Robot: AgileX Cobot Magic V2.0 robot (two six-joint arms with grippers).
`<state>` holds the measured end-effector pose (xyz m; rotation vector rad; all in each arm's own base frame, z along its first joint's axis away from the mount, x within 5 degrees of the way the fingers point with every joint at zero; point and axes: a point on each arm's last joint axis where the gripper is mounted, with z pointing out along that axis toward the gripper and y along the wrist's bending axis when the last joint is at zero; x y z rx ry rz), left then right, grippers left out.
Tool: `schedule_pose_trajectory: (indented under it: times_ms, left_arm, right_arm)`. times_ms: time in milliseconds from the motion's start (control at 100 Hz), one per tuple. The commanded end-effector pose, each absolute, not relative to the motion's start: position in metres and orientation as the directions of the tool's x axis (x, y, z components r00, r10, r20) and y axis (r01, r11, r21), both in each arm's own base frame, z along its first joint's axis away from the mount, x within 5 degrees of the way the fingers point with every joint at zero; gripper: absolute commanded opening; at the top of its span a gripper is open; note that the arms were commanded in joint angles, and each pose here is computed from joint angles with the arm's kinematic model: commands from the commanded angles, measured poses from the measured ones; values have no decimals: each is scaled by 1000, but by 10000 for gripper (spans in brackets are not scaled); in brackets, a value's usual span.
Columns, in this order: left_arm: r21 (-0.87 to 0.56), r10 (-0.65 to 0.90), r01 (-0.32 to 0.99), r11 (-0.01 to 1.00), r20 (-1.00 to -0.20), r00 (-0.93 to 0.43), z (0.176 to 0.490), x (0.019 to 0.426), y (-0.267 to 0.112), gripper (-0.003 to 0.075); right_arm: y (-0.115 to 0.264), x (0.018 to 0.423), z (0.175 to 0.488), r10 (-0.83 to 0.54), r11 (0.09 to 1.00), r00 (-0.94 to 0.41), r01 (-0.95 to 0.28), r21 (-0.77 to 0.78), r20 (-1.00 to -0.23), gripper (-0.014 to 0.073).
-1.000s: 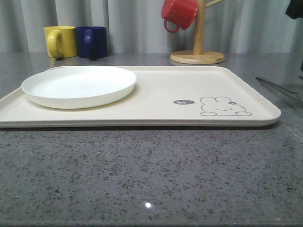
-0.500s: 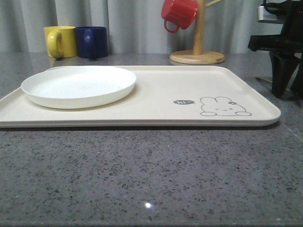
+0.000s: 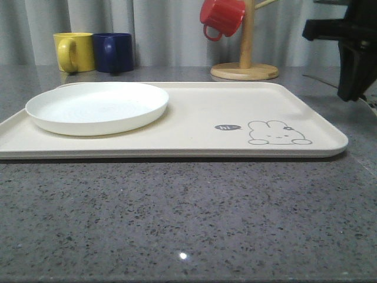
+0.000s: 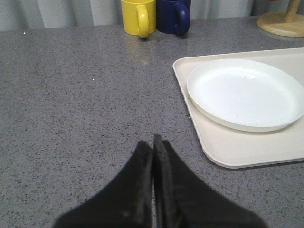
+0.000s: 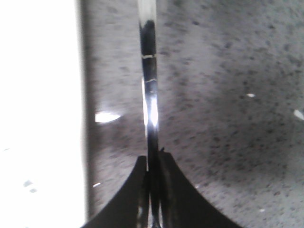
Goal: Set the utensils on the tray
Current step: 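Grasp the steel fork with the right gripper and lift it, then lower the fork onto the tray beside the plate and open the right gripper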
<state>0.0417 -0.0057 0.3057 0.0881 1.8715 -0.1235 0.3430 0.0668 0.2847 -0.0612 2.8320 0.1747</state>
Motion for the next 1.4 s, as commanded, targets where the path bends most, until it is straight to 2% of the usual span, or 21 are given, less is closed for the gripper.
schedule_pose_trajectory:
  times_ms: [0,140,280,630,830,1390]
  left_arm:
    - [-57,-26,136,989,-975,-221,319,43,-7,-19]
    - [-57,-26,136,989,-975,-221,319,43,-7,-19]
    - [-57,-26,136,989,-975,-221,319,43,-7,-19]
    - [-57,-26,136,989,-975,-221,319,43,-7,-19]
    - [-57,-26,136,989,-975,-221,319,43,-7,-19]
    - [-57,-26,136,989,-975,-221,319,43,-7,-19]
  right_arm:
    - [81,334,326,-83,983,-904,-143,114,-420,-66]
    - [118,330,342,-169,961,-875,-248,119,-454,-66]
    - [155,331,344,-165,940,-862,-285,187,-480,-66]
    - [213,355,313,-7,914,-930,-155,375,-367,-66]
    - [220,366,298,99,908,-942,-47,416,-322,-66]
    - [219,369,297,126,909,-931,-29,415,-343,-66]
